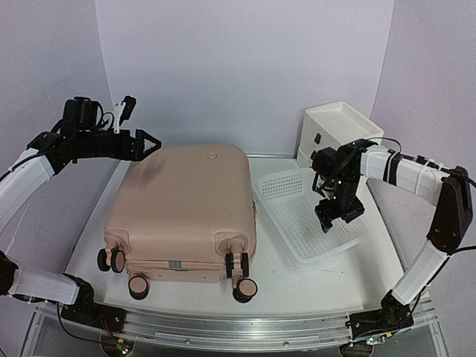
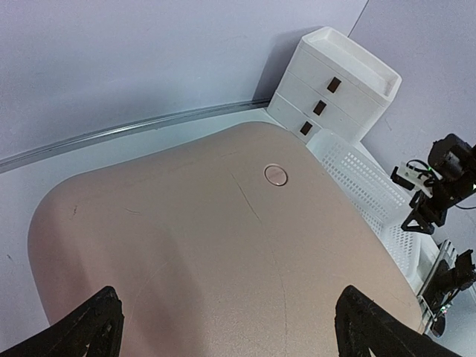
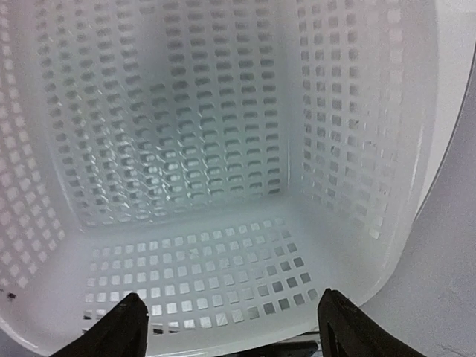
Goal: Open, take out, and arrange the luggage
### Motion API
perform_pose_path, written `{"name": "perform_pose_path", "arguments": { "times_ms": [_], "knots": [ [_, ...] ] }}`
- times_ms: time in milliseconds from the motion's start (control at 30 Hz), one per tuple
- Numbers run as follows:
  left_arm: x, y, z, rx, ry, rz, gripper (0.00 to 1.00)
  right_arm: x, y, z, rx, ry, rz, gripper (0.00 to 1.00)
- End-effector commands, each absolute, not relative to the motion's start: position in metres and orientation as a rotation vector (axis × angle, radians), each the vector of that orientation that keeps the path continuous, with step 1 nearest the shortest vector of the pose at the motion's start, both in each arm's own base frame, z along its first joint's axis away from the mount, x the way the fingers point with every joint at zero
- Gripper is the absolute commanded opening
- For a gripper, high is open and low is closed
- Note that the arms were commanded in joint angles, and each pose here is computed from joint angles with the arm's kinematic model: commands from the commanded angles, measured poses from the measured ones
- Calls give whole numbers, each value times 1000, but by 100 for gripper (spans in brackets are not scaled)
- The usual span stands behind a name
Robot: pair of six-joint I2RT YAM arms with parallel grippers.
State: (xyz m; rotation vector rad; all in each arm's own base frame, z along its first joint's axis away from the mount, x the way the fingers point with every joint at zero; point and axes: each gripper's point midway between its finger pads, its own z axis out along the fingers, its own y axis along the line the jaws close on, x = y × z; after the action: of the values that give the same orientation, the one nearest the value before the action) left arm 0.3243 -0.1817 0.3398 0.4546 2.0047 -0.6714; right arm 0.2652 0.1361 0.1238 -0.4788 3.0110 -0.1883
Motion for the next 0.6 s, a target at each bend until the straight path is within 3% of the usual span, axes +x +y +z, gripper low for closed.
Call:
{"name": "perform_pose_path", "arguments": {
  "times_ms": [0,267,433,567],
  "knots": [
    [327,-186,348,465,1962,-682,99,260,114,102,-345,3016,-309,73],
    [327,-186,347,465,1963,-684,99,225,7,92,163,3025,-710,71],
    [326,-187,347,467,1964,-696,99,215,-37,108,334,2969,-811,73],
    [328,-188,345,466,1972,-696,99,231,2,117,184,2989,-461,82]
  ]
}}
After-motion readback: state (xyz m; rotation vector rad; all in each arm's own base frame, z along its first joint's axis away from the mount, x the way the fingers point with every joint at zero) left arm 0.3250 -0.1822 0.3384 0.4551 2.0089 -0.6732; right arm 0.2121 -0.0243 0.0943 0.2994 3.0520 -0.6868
